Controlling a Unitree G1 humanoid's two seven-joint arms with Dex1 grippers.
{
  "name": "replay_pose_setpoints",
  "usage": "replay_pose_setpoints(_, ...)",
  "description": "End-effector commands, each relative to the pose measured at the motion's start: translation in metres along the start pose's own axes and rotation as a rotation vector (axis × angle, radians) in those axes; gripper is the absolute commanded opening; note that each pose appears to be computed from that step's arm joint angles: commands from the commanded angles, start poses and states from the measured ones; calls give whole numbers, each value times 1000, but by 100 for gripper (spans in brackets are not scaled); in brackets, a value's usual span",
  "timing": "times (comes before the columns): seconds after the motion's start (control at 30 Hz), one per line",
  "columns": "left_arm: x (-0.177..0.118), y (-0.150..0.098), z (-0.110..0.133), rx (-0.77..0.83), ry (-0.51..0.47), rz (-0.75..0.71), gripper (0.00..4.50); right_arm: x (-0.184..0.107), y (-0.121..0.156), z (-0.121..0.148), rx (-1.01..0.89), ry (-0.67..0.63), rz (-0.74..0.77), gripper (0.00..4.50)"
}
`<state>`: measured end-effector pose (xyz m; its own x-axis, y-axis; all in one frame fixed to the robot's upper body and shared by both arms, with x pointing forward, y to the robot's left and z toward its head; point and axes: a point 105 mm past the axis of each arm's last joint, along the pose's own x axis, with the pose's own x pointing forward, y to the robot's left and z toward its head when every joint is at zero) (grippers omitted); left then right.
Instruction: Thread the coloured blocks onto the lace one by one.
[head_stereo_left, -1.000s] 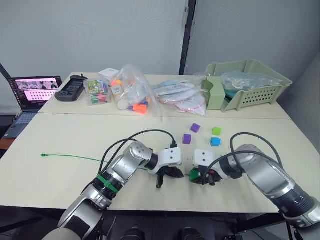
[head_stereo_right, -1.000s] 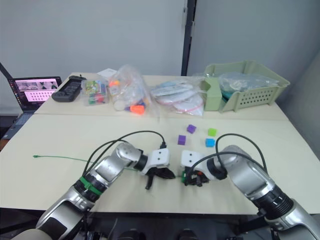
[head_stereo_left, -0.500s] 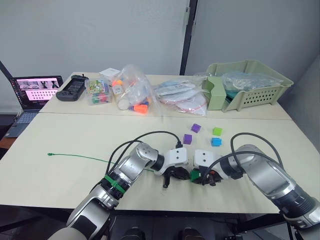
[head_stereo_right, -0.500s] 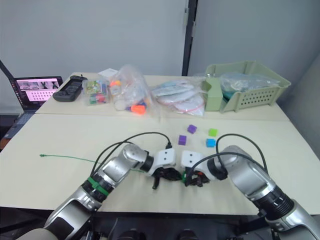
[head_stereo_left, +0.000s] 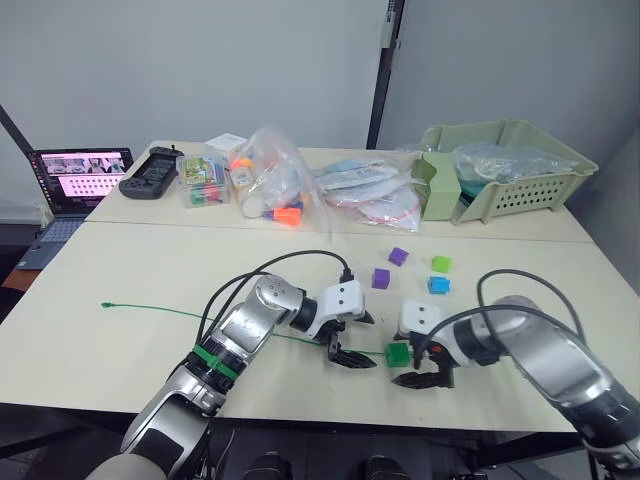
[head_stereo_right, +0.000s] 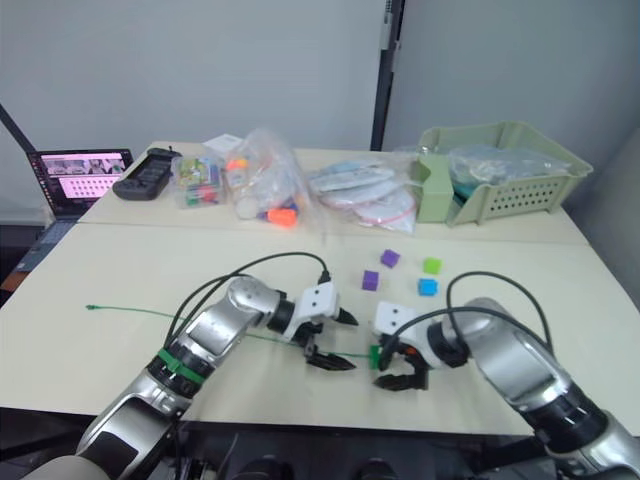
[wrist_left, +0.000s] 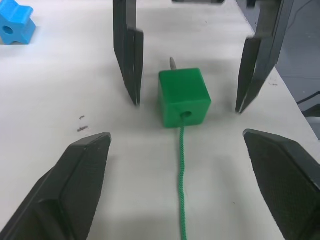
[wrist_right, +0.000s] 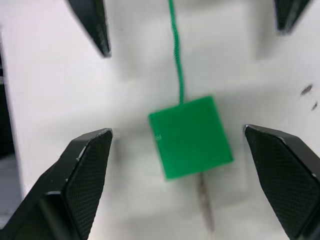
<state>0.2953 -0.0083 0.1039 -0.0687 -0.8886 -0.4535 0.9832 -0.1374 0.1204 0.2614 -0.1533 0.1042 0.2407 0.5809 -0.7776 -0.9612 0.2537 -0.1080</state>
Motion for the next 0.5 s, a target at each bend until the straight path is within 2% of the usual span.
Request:
replay_pose_setpoints(0.03,9,-3,16,58,-44,0,446,-19,2,4,-3,-17,-50,450)
replay_pose_setpoints(0.2,20,-1,17,29,-61,29,446,-31,3,-14,54,15,-121,450)
replay_pose_setpoints(0.5,38,0,14,-2,-50,69,446,-39,-5,-17,50,18,-192,450)
